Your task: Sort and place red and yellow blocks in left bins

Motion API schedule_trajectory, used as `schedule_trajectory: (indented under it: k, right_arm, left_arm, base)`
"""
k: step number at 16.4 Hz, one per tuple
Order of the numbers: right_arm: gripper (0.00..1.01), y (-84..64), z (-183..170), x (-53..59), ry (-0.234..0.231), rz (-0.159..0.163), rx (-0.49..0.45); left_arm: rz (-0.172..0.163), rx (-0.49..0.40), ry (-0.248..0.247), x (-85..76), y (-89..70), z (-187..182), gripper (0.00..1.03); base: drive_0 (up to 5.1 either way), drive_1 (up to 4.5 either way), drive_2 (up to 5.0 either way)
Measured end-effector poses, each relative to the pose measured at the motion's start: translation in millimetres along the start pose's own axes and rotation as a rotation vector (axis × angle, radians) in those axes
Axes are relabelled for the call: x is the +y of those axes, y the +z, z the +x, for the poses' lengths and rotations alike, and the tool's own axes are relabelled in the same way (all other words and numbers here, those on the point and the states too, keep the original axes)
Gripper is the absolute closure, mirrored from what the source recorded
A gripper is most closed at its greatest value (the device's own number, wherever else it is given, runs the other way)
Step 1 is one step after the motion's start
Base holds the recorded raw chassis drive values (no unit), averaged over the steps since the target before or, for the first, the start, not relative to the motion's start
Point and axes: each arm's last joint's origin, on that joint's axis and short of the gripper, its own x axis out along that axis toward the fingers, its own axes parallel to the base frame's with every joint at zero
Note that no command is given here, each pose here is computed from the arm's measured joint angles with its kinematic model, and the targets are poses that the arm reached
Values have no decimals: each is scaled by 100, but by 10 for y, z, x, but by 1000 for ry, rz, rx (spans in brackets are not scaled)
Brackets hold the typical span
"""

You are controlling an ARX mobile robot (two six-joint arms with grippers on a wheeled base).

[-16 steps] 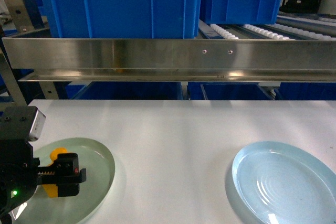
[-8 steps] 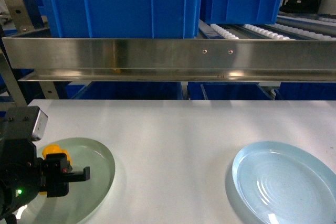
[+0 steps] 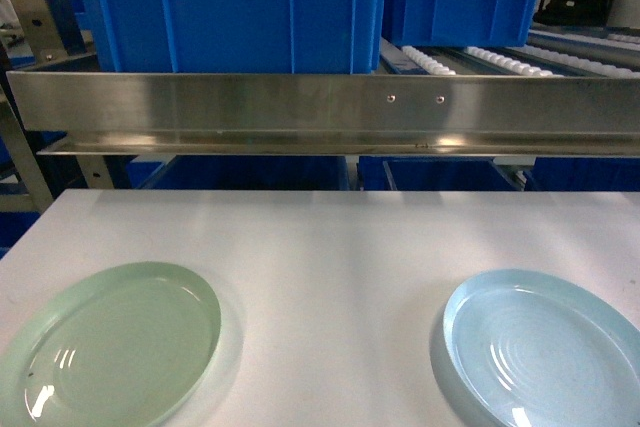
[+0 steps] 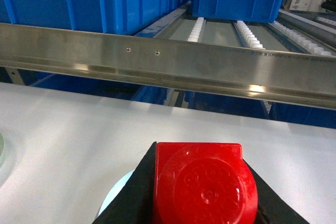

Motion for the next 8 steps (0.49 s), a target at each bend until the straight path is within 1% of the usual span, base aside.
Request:
schedule_trajectory:
  k: [1, 2, 4, 5, 8]
  right_arm:
    - [74, 0, 0, 0, 0, 0, 0]
    - [74, 0, 0, 0, 0, 0, 0]
    - [74, 0, 0, 0, 0, 0, 0]
    - [74, 0, 0, 0, 0, 0, 0]
    - [74, 0, 0, 0, 0, 0, 0]
  left_arm:
    - [15, -32, -21, -33, 89, -93, 76]
    - [38, -68, -45, -83, 135, -131, 76]
    - [39, -97, -97, -162, 161, -168, 76]
    - [39, -117, -96, -179, 175, -172, 76]
    - [39, -117, -95, -180, 176, -173, 76]
  base:
    - [0, 0, 0]
    - [0, 0, 0]
    - [0, 0, 0]
    - [0, 0, 0]
    - [0, 0, 0]
